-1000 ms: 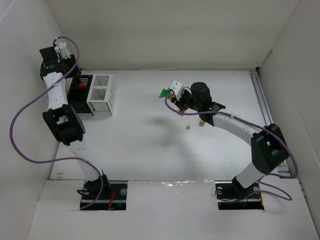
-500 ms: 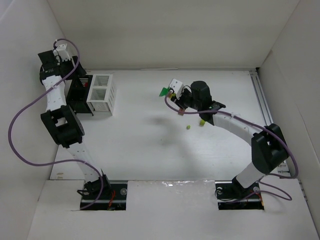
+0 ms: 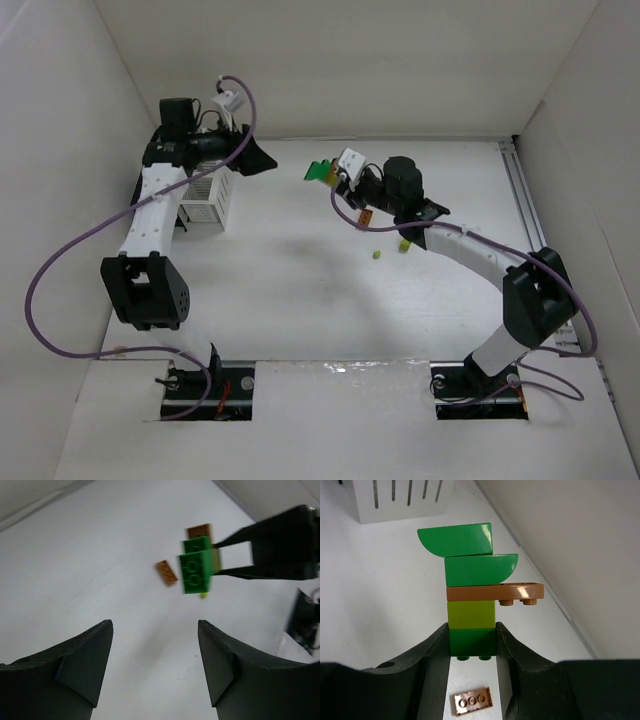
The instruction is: Sort the legos into containers by color
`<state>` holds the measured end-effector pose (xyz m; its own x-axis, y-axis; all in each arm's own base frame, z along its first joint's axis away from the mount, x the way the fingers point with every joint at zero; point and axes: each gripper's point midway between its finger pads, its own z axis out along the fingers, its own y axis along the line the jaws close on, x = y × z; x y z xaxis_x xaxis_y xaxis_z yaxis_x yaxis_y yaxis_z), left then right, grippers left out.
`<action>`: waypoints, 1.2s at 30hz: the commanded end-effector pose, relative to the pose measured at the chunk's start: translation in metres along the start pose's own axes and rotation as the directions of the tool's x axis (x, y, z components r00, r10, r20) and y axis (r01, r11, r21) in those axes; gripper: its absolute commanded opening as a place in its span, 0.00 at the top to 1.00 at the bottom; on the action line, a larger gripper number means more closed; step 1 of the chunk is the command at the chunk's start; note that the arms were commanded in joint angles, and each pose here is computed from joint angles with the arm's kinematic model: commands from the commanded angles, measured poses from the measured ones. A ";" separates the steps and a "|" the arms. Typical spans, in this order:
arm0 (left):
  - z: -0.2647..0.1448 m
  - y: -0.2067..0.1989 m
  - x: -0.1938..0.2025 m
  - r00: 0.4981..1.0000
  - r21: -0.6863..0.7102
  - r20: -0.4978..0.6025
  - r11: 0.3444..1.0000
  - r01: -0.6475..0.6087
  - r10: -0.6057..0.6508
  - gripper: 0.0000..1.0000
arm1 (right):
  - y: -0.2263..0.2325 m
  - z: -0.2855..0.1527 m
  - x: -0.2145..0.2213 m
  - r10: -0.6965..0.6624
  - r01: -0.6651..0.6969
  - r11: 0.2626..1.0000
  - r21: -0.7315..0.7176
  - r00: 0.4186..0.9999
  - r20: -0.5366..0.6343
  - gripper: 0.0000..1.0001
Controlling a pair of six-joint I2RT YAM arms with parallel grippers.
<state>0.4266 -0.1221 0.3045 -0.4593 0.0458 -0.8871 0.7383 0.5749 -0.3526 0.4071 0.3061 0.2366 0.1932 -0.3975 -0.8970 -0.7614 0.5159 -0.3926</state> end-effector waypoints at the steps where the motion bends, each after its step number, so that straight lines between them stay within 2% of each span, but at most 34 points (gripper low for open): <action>1: 0.005 -0.046 -0.004 1.000 0.150 0.023 0.989 -0.001 -0.003 0.35 | -0.012 0.007 -0.067 -0.046 0.041 0.999 0.033 0.980 0.195 1.00; 7: 0.020 -0.055 -0.003 0.994 0.252 0.019 0.962 0.102 -0.110 0.34 | -0.008 0.006 -0.089 -0.087 0.076 0.996 0.052 0.963 0.255 1.00; 15: 0.032 -0.077 -0.006 0.996 0.369 -0.002 0.925 0.088 -0.093 0.32 | 0.007 0.009 -0.092 -0.092 0.089 0.996 0.024 0.961 0.261 1.00; 17: 0.034 -0.076 -0.003 0.995 0.380 -0.010 0.920 0.097 -0.101 0.29 | 0.013 0.010 -0.094 -0.092 0.091 0.996 0.013 0.959 0.267 1.00; 25: 0.039 -0.083 -0.001 0.995 0.415 -0.022 0.905 0.096 -0.095 0.28 | 0.012 0.010 -0.096 -0.092 0.091 0.996 0.013 0.959 0.267 1.00; 27: 0.040 -0.082 0.002 0.995 0.415 -0.024 0.905 0.096 -0.094 0.33 | 0.017 0.011 -0.099 -0.091 0.093 0.996 0.005 0.958 0.271 1.00; 29: 0.038 -0.084 0.000 0.996 0.415 -0.018 0.906 0.087 -0.087 0.45 | 0.017 0.011 -0.099 -0.091 0.093 0.996 0.005 0.958 0.271 1.00; 31: 0.039 -0.081 0.004 0.996 0.404 -0.020 0.911 0.088 -0.087 0.51 | 0.015 0.011 -0.098 -0.091 0.091 0.996 0.014 0.960 0.266 1.00; 36: 0.041 -0.078 0.005 0.995 0.385 -0.024 0.918 0.094 -0.092 0.51 | 0.015 0.014 -0.099 -0.091 0.087 0.996 0.025 0.961 0.261 1.00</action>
<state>0.3906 -0.1980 0.2977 -0.6035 0.0068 -0.7974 0.7758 0.2361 -0.5851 0.3862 0.3513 0.2734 0.3262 -0.3024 -0.8956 -0.7622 0.4762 -0.4385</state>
